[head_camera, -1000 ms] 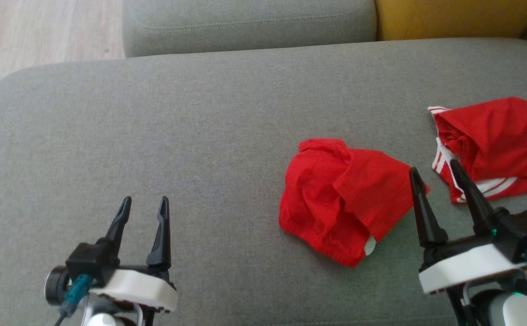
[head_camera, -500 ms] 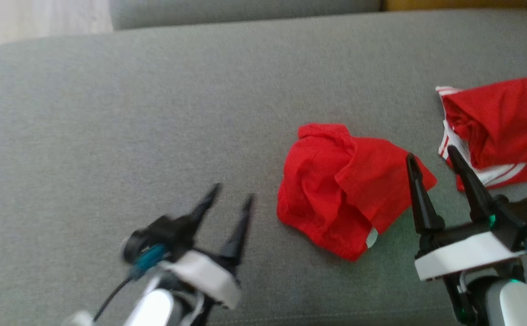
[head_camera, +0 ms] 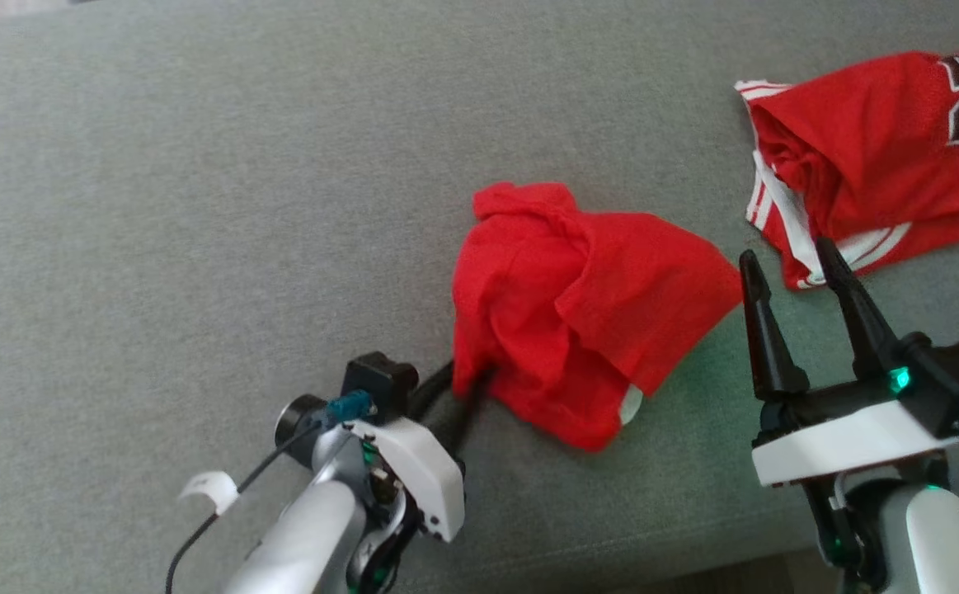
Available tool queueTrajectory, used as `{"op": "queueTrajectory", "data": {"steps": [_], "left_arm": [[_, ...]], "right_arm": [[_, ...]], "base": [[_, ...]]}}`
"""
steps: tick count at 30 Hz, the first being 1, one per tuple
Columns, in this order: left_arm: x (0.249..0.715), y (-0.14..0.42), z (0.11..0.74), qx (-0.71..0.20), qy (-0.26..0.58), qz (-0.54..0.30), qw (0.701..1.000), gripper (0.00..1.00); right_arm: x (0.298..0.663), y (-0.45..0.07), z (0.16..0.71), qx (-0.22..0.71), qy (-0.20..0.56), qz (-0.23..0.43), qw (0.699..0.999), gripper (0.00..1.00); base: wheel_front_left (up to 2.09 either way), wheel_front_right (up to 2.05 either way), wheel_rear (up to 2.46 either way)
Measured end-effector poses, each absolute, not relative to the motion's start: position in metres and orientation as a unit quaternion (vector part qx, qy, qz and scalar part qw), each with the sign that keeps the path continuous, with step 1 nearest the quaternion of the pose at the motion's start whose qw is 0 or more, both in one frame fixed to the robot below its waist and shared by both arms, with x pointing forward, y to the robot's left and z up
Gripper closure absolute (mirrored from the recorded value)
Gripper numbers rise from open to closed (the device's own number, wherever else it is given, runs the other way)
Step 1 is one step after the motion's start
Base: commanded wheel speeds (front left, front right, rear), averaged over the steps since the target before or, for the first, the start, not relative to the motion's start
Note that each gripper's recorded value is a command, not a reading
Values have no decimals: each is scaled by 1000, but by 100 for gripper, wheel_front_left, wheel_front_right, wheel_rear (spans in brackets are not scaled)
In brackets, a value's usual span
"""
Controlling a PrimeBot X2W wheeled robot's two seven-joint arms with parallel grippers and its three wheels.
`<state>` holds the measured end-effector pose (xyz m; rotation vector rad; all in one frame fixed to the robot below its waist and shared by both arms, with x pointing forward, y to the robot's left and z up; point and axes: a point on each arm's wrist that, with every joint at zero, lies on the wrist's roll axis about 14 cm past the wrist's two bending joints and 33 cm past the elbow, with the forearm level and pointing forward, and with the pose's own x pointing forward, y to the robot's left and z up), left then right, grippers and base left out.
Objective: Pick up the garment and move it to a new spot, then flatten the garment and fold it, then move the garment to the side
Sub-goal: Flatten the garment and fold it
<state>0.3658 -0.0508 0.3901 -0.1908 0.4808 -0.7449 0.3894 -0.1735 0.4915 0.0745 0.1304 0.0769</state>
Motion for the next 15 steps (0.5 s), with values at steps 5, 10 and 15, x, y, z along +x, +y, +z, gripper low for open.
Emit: {"op": "queueTrajectory", "data": {"steps": [5, 10, 15], "left_arm": [[388, -34, 400, -106, 204, -319, 919, 100], [419, 19, 418, -101, 167, -243, 950, 100], [436, 77, 427, -64, 155, -178, 970, 100]], "right_arm": [[391, -178, 489, 46, 66, 31, 996, 0], [396, -168, 488, 58, 65, 47, 995, 0], [400, -156, 488, 66, 65, 64, 994, 0]], "base": [[0, 0, 0], [0, 0, 0], [0, 0, 0]]}}
